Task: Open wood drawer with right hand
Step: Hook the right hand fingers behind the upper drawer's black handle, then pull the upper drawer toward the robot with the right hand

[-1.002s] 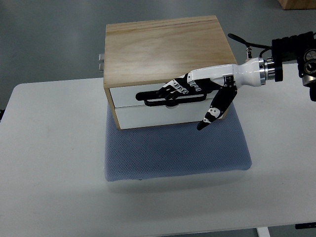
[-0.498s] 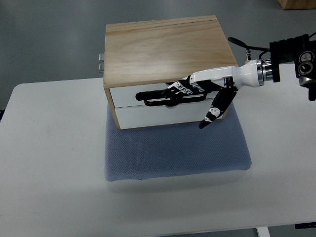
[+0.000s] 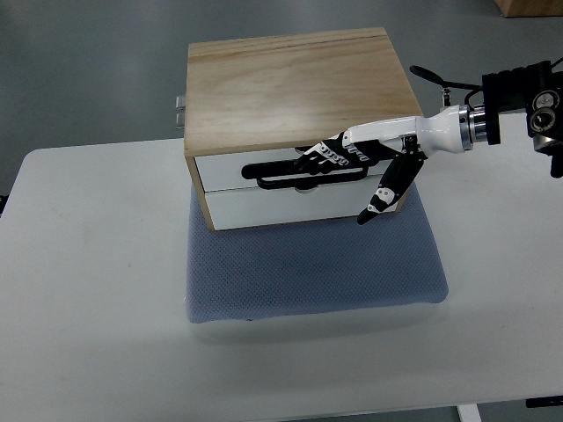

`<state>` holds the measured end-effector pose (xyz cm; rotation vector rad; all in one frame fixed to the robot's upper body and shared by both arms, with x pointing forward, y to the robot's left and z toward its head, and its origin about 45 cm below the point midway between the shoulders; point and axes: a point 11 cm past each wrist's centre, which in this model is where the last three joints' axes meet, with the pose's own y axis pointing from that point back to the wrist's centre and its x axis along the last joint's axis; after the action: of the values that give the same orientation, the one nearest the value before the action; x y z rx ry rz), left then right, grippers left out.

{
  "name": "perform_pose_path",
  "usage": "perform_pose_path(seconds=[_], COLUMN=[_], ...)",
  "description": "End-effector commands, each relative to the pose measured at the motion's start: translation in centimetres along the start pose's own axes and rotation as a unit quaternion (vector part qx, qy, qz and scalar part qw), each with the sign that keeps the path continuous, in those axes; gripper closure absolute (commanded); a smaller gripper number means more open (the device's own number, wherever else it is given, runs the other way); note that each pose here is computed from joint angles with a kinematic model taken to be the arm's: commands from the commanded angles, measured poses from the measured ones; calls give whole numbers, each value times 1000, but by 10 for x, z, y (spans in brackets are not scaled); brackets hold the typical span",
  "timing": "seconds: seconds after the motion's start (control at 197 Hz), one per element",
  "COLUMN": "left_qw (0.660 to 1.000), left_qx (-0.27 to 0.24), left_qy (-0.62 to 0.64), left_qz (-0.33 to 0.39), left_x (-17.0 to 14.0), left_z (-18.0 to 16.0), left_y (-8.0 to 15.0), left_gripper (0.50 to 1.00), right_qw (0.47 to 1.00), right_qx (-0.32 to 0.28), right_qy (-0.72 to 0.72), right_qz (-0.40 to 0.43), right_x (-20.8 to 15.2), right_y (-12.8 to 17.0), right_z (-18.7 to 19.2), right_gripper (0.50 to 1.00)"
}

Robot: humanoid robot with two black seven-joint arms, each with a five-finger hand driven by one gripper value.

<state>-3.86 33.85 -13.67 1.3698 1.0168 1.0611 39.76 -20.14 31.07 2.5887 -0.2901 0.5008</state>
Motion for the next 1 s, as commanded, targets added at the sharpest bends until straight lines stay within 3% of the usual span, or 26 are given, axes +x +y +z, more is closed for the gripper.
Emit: perform_pose_path(seconds=[0.0,0.996], left_qw=[1000,1000], left_qx=[0,0], left_qy=[0,0], left_qz=[0,0], left_x=[0,0], left_z=[0,0], left_y=[0,0], left_gripper=[500,500], right_qw=[1000,999], right_qx=[-9,-27], right_qy=[-6,-12], right_qz=[1,-28], right_x=[-1,-21], right_y=[0,0], right_z=[8,12], right_gripper=[556,556])
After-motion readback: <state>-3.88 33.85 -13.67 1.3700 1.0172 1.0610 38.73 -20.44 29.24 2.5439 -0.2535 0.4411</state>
